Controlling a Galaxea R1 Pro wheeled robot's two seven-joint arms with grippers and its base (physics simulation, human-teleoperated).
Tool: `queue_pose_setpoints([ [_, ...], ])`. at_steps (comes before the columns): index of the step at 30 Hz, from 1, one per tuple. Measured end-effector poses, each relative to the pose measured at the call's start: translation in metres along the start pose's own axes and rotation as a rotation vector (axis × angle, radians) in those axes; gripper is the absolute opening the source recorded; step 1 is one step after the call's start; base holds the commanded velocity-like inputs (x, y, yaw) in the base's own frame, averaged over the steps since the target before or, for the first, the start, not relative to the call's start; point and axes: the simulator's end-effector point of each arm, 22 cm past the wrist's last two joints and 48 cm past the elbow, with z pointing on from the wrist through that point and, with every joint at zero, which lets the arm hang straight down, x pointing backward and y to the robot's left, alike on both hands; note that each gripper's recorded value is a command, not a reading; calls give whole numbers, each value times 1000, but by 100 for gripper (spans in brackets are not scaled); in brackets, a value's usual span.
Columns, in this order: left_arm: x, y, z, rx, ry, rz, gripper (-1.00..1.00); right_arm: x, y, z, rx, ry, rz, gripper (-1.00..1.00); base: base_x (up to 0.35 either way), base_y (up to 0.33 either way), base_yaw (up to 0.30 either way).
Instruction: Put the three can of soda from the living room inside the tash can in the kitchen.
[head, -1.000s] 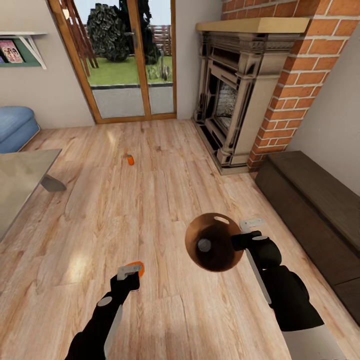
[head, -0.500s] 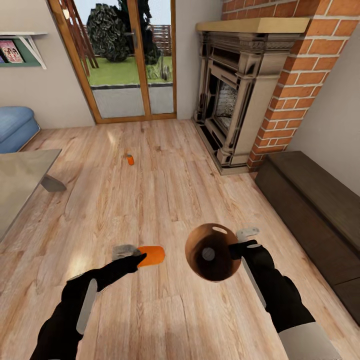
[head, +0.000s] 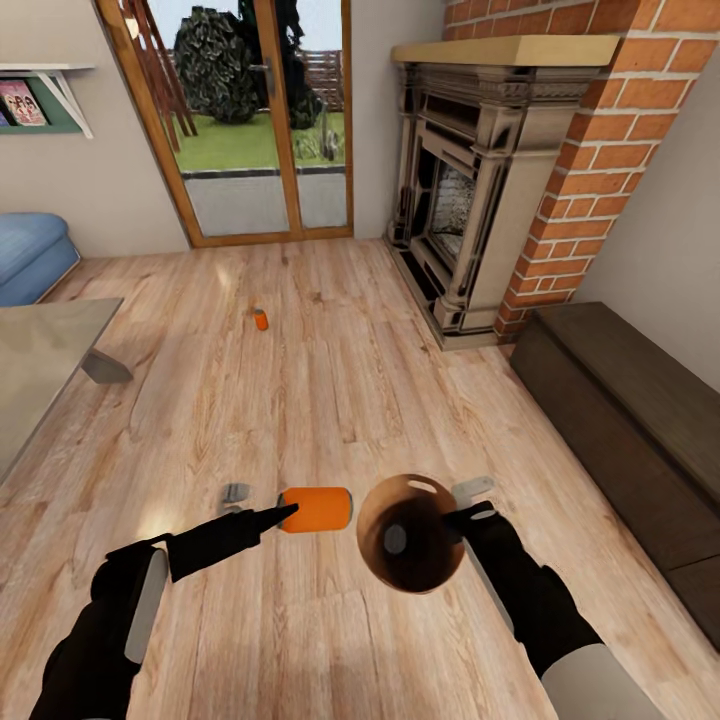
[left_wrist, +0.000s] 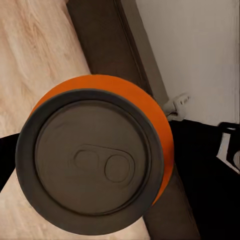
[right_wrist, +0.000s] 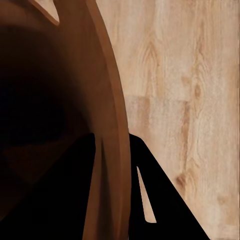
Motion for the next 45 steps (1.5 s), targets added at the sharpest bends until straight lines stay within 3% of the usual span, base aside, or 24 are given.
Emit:
queue_pose_setpoints([
  [6,0,-10,-1,46,1,-6,-100,5,2,3,-2,12,-2,-100,0,0,0],
  [9,1,-14,-2,60,14,-29,-100,4,1,3,3,7,-7,-100,0,0,0],
  [26,-3,-40,-5,144,18,-28,-100,8,12,6,-13,14,-3,-100,0,0,0],
  [35,-6,-47,-2,186,-7,-56,-100,6,23,5,-27,13,1,-100,0,0,0],
  [38,3,-39,1,180,5,-89,-100,5,24,5,-25,13,-2,-100,0,0,0],
  [40,21,-25,7,167,32,-149,-100,4,30,4,-36,11,3,-100,0,0,0],
  [43,25,-23,13,160,32,-168,-100,3,32,4,-40,10,6,-100,0,0,0],
  [45,32,-13,22,96,37,-174,-100,3,31,4,-33,10,-2,-100,0,0,0],
])
